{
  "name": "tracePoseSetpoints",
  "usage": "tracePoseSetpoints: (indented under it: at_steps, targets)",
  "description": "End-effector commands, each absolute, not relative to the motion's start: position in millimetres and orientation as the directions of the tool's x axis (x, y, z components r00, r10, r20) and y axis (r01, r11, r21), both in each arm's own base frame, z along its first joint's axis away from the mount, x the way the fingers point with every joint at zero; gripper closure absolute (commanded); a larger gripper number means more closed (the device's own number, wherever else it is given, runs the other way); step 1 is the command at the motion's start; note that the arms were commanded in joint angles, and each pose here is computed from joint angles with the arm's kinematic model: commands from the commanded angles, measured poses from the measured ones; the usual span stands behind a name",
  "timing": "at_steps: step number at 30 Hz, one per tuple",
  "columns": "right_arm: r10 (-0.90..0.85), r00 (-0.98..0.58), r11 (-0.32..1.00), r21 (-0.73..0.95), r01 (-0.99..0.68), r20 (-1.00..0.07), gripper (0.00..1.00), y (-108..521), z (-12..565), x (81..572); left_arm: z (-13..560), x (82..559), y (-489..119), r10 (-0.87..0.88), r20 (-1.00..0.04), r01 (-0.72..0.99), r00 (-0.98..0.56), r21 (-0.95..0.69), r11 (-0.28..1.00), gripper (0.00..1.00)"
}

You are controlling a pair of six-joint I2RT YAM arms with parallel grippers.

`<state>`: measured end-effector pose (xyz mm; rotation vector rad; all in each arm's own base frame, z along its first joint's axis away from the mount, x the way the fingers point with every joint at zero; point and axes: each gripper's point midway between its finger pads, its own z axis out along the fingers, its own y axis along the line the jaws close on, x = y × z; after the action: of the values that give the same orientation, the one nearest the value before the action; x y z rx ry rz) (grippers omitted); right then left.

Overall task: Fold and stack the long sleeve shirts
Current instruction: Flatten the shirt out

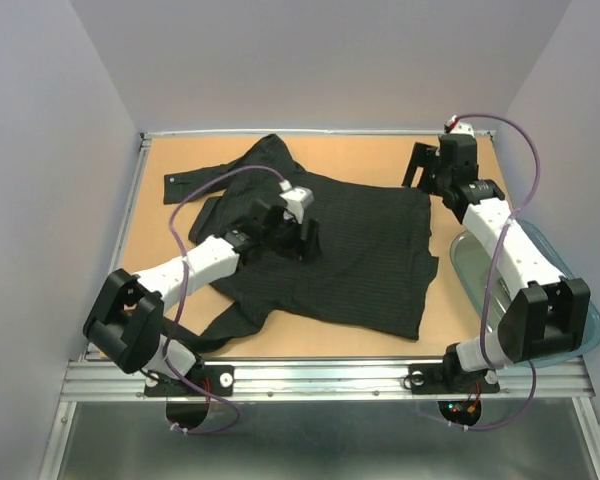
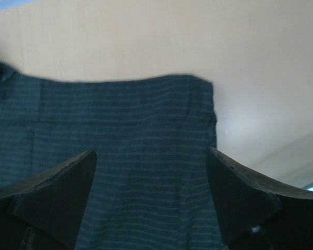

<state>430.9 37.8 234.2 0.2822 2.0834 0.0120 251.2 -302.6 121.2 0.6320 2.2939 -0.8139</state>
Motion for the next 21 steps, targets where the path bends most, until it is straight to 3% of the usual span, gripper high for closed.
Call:
tracePoseSetpoints:
  at_steps: [1,5,12,21]
  targets:
    - [0.297,-0.617,0.953,0.268,0.143,-0.728,0.11,72,174,408,148,320,-237,-0.010,-0.726,0.363,-0.688,-0.356,0.861,0.16]
    - [0.306,-0.680,0.940,0.323,0.107,-0.666,0.14,87,148,392,141,372,-166,-0.190,-0.713,0.100,-0.675,-0.344,0.933,0.17]
    - [0.357,-0.664,0.926,0.344,0.157,-0.658,0.15,84,135,390,111,442,-104,-0.368,-0.653,-0.159,-0.662,-0.358,0.920,0.17]
    - [0.385,-0.647,0.919,0.339,0.202,-0.658,0.17,81,128,405,41,459,-47,-0.498,-0.531,-0.366,-0.686,-0.340,0.867,0.18]
